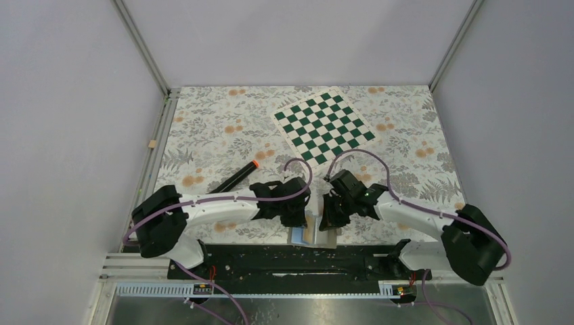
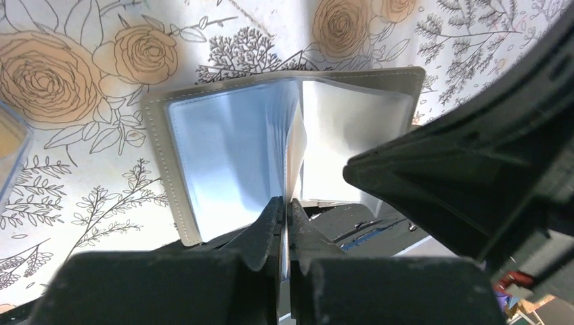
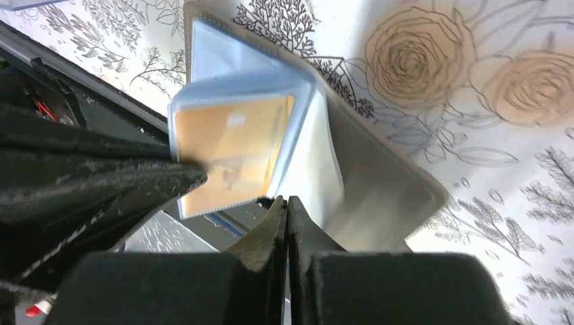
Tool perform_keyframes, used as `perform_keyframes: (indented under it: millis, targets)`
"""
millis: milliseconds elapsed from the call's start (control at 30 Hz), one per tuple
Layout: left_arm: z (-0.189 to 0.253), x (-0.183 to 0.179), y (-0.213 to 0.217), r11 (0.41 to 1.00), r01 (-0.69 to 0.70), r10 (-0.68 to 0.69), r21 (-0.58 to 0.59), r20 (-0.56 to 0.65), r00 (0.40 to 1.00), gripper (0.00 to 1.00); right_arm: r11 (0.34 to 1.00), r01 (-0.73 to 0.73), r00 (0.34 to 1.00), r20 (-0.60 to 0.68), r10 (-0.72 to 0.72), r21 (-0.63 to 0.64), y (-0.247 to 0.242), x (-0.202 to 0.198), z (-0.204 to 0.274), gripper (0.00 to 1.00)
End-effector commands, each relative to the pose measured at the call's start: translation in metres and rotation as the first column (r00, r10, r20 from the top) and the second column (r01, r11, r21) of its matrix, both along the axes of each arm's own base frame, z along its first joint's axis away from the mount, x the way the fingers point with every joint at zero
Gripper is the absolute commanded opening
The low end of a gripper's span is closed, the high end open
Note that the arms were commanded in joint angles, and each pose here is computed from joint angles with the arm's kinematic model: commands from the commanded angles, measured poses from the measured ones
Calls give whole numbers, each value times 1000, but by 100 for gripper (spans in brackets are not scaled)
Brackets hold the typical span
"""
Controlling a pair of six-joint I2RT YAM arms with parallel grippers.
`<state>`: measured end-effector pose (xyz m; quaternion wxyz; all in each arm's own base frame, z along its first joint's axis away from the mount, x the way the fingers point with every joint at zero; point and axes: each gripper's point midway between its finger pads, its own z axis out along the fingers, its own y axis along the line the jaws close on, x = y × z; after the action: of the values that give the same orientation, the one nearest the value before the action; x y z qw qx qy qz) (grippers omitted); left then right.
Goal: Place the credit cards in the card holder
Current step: Insert the credit card into the card holder.
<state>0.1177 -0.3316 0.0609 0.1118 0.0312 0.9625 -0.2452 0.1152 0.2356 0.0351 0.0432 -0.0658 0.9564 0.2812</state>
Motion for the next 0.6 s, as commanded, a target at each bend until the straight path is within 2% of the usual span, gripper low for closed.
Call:
perform_keyframes:
  millis: [0,100,167,300,567]
  targets:
    - [10,7,-5,999,-19,18,36,27,999,6,998,37,995,92,-31,-56,-18,6,17,3]
    - [15,4,-20,1000,10,-10,0,15,1000,24,995,63,989,135,-52,-79,-29,9,26,3]
    - [15,0,-31,999,37,-37,-29,-2,999,31,993,84,985,159,-70,-85,-36,11,32,3]
    - [15,-9,-53,992,79,-82,-96,-28,996,37,987,129,975,195,-109,-93,-50,17,41,2]
    - [19,-17,-79,984,124,-129,-125,-36,991,42,980,173,966,214,-148,-102,-66,23,46,1]
